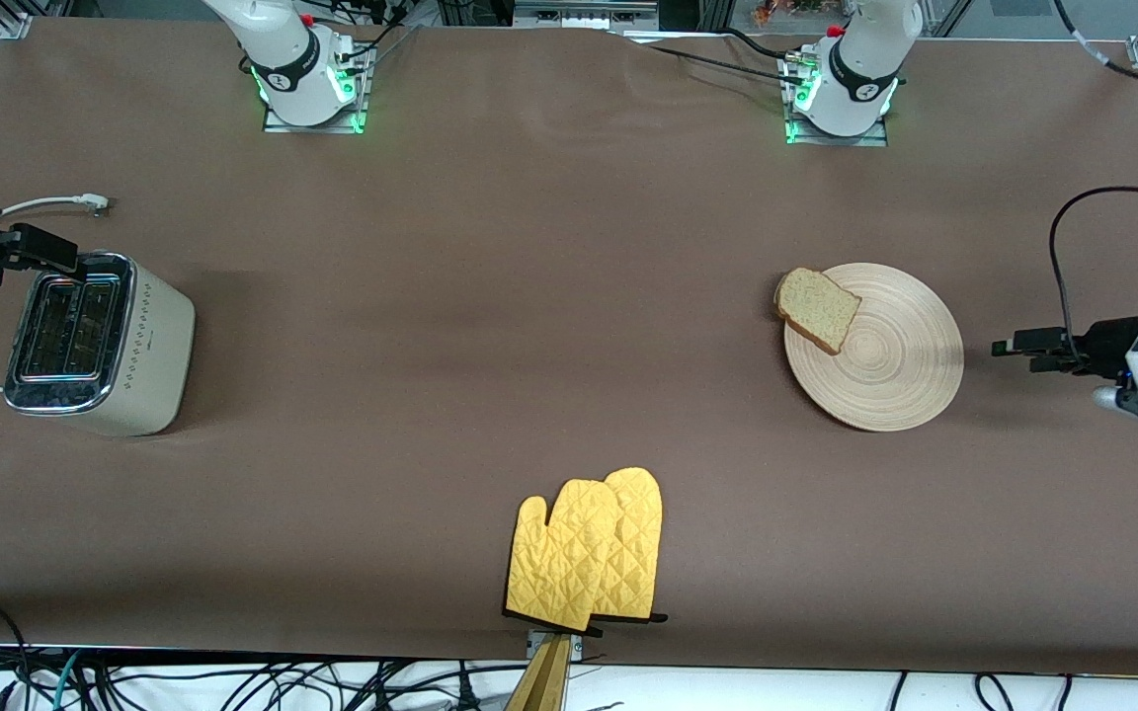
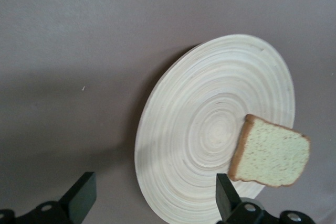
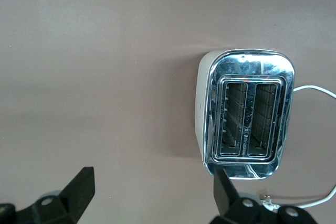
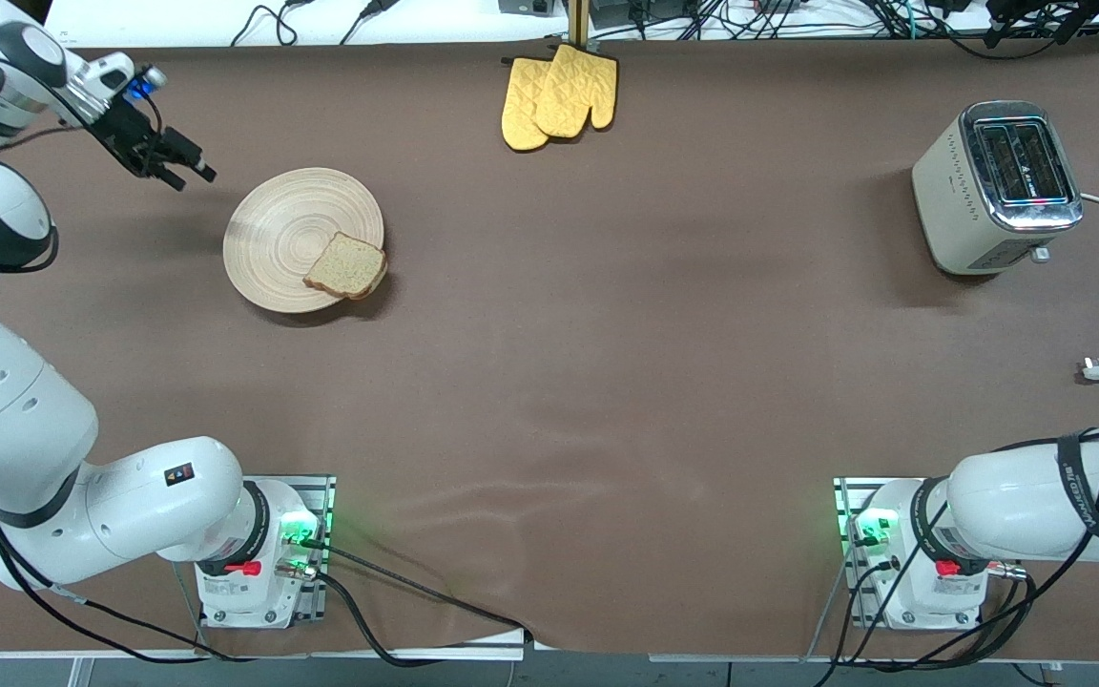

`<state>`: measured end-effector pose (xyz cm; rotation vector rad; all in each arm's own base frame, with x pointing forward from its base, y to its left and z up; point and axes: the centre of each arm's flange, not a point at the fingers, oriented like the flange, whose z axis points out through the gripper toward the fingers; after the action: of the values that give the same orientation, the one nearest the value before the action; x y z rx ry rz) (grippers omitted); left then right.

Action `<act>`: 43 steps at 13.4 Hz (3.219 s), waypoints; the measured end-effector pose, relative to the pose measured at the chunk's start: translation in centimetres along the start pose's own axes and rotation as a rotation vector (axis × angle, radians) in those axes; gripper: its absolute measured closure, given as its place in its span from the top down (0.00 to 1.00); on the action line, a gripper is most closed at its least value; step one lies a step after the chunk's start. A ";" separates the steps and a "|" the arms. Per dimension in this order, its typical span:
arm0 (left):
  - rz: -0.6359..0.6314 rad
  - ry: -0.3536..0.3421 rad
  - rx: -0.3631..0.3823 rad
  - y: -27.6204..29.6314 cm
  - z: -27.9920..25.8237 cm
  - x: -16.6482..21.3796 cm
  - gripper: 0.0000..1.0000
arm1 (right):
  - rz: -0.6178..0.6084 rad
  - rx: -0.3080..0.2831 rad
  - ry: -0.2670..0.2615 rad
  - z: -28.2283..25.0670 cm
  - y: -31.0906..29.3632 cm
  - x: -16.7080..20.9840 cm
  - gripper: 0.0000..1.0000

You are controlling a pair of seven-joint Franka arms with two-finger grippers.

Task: Move plate and put bread in toaster
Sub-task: 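Reach the left gripper to the wooden plate's rim, then push the wooden plate with the left gripper toward the toaster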

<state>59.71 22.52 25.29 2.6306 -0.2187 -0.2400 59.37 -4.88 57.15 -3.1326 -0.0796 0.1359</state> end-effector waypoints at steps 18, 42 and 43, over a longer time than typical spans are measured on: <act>-0.021 -0.131 -0.331 -2.9 13.6 -0.5 0.47 | 0.002 0.000 0.000 0.0 0.0 0.0 1.00; 0.019 -0.105 -0.704 29.1 28.1 10.7 0.15 | 0.001 0.003 0.000 0.0 0.0 0.0 1.00; 0.013 -0.103 -0.687 32.0 30.2 10.8 0.15 | 0.001 0.003 0.000 0.0 0.0 0.0 1.00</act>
<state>60.34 -21.14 13.18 1.9379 -0.1512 -0.3704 59.38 -4.86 57.13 -3.1298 -0.0770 0.1354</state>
